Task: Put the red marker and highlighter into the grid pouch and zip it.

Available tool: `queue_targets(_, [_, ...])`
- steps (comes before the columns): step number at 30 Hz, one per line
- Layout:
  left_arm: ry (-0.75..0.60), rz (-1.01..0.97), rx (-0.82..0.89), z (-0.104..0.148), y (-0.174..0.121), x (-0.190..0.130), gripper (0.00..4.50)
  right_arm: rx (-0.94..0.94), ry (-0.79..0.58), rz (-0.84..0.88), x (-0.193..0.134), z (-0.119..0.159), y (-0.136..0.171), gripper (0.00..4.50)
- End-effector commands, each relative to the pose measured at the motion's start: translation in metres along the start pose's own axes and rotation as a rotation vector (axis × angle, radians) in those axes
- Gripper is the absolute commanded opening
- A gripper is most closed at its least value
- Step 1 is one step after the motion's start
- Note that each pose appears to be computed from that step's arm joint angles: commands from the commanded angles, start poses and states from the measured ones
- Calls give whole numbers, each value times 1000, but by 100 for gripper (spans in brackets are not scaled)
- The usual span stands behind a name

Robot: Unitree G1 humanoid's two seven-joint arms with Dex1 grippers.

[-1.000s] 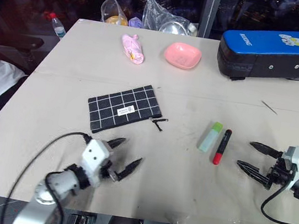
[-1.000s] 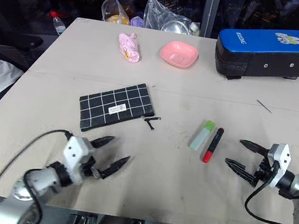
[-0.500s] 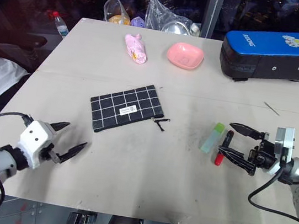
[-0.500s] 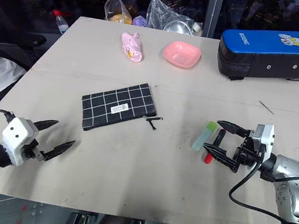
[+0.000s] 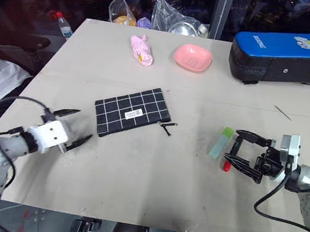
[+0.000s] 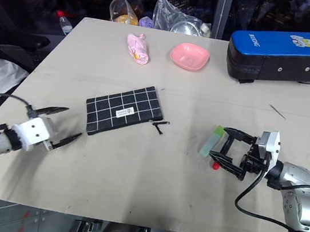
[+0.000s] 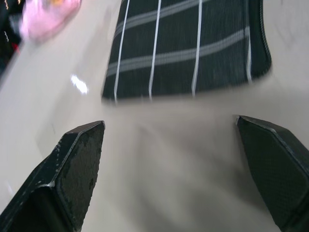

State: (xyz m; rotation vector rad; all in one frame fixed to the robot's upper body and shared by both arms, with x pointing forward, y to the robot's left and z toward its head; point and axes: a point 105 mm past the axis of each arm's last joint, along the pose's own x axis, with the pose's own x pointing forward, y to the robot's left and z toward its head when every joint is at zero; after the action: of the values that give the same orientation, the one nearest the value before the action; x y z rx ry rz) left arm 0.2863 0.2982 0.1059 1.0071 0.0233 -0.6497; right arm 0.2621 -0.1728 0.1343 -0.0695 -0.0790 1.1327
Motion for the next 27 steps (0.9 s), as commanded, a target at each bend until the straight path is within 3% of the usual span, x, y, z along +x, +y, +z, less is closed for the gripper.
queue_targets(1, [-62, -36, 131, 14, -4, 18, 446, -36, -20, -7, -1, 6, 0, 446])
queue_targets(20, [-336, 119, 384, 71, 9, 52, 446, -46, -18, -48, -6, 5, -1, 446])
queue_targets(27, [-373, 122, 442, 77, 4, 53, 446, -47, -19, -55, -6, 6, -1, 446])
